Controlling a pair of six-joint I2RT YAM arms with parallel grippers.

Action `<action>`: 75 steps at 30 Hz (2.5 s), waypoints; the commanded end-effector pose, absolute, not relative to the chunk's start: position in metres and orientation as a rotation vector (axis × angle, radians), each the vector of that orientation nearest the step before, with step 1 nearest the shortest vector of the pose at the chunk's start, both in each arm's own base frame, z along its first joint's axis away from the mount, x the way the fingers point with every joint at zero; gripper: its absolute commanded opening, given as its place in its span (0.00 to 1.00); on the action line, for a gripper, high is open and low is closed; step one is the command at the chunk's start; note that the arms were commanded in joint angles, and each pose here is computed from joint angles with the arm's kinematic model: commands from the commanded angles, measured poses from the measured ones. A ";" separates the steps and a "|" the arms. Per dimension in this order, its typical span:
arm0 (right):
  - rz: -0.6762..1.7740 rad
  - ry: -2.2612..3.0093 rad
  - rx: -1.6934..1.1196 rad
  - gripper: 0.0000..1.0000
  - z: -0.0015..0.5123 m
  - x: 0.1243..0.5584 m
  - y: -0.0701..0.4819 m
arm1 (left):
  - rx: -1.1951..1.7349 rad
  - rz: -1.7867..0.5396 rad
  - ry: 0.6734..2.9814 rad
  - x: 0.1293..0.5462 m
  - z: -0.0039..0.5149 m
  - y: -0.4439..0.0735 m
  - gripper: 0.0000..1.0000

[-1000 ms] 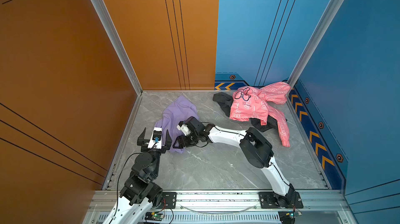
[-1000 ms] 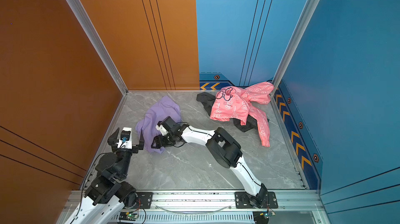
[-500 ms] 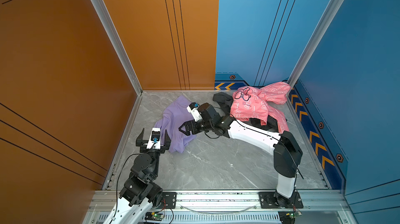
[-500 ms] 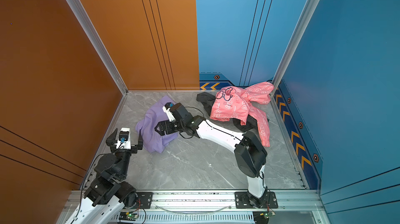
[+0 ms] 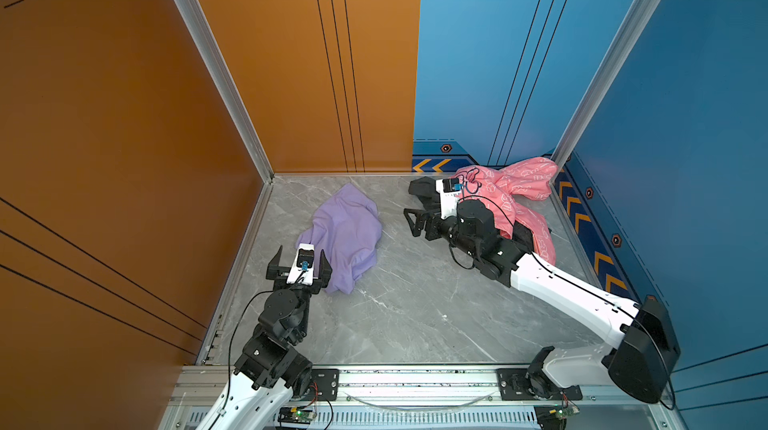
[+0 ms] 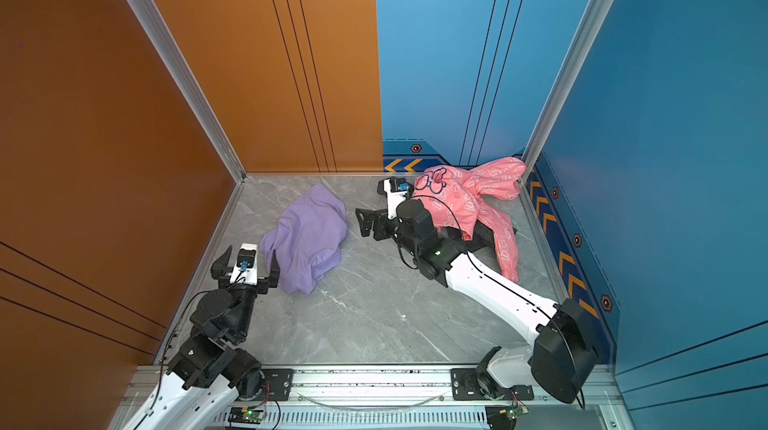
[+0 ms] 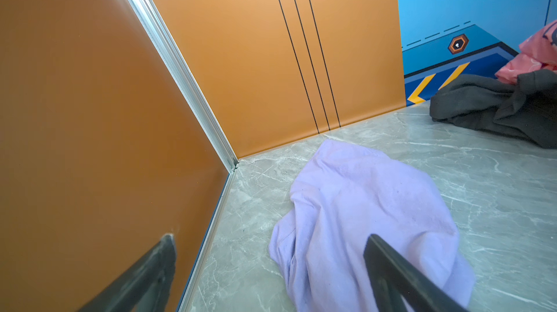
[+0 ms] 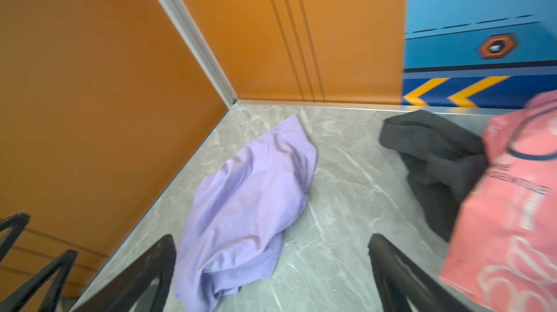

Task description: Pick out a specific cloth from the pile

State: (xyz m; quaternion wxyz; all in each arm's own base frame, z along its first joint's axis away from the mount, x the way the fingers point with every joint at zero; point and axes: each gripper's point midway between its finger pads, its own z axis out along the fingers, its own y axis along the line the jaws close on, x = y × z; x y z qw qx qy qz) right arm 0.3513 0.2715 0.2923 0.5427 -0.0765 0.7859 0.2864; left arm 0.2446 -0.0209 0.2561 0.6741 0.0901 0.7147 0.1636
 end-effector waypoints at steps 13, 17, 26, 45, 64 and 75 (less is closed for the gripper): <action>0.036 1.830 0.203 1.00 0.219 0.340 0.056 | 0.107 0.260 1.746 0.280 0.205 -0.010 0.98; -0.068 1.821 0.230 1.00 0.199 0.331 0.023 | -0.003 0.195 1.798 0.293 0.188 0.009 0.98; -0.199 1.829 0.228 1.00 0.154 0.332 -0.013 | -0.220 0.080 1.861 0.311 0.142 0.030 0.98; -0.160 1.686 0.125 1.00 0.112 0.361 -0.011 | -0.123 0.088 1.816 0.372 0.114 0.024 0.98; -0.088 1.899 0.124 1.00 0.093 0.393 -0.014 | -0.187 0.183 1.853 0.386 0.095 0.035 0.98; -0.108 1.902 0.145 1.00 0.093 0.394 -0.017 | -0.108 0.185 1.865 0.390 0.095 0.020 0.98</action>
